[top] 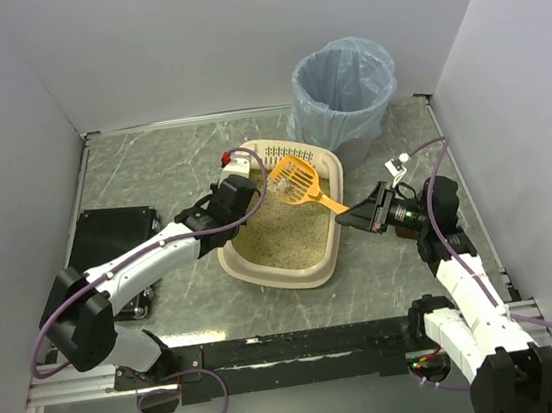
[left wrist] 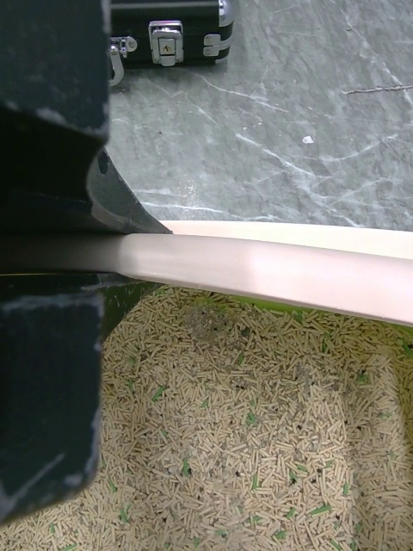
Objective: Clean the litter box
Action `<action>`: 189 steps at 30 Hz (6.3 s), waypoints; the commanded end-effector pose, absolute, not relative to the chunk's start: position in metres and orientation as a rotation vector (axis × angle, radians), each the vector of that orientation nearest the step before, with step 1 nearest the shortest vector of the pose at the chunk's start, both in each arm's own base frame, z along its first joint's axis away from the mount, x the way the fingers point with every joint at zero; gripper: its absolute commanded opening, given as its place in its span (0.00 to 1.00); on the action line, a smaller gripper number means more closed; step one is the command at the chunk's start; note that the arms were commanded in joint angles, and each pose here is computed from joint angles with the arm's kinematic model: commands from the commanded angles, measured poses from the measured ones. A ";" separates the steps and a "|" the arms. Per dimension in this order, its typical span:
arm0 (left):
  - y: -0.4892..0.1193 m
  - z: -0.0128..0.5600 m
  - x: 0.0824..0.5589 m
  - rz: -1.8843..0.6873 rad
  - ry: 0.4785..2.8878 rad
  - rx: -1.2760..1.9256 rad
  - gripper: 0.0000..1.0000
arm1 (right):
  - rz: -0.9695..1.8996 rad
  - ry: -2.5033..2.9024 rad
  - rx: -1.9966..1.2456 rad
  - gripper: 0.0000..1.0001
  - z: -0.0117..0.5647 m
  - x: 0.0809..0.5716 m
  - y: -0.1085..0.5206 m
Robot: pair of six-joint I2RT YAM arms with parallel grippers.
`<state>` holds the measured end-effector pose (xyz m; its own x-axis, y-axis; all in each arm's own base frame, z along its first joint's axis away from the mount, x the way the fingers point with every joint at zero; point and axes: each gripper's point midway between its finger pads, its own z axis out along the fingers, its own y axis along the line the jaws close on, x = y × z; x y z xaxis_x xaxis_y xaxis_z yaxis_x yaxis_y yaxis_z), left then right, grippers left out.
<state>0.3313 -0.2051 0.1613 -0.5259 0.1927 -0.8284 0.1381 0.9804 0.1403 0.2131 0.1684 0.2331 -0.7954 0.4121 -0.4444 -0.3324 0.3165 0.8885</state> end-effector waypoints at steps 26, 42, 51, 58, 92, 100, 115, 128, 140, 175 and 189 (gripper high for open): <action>-0.232 0.241 0.358 -0.189 1.894 0.024 0.01 | 1.546 1.908 0.009 0.00 0.244 0.207 0.173; -0.233 0.245 0.349 -0.226 1.875 0.079 0.01 | 1.473 2.042 0.015 0.00 0.234 0.208 0.173; -0.233 0.249 0.349 -0.231 1.850 0.108 0.01 | 1.410 2.056 -0.034 0.00 0.245 0.211 0.167; -0.247 0.259 0.357 -0.247 1.786 0.203 0.01 | 1.497 1.943 -0.077 0.00 0.267 0.211 0.160; -0.279 0.257 0.387 -0.317 1.711 0.592 0.01 | 1.402 1.798 0.090 0.00 0.390 0.285 0.128; -0.283 0.259 0.388 -0.317 1.703 0.621 0.01 | 1.016 1.818 0.334 0.00 0.409 0.360 0.064; -0.283 0.261 0.379 -0.340 1.682 0.660 0.01 | -0.033 2.074 0.209 0.00 0.361 0.417 0.021; -0.285 0.257 0.382 -0.341 1.711 0.654 0.01 | -0.078 1.928 0.141 0.00 0.406 0.403 0.022; -0.279 0.254 0.383 -0.315 1.737 0.627 0.01 | 0.901 1.874 -0.028 0.00 0.423 0.265 0.147; -0.275 0.296 0.384 -0.325 1.722 0.429 0.01 | 1.148 2.811 0.326 0.00 0.203 0.207 0.198; -0.302 0.321 0.350 -0.364 1.677 0.450 0.01 | 1.218 2.520 0.497 0.00 0.154 0.257 0.209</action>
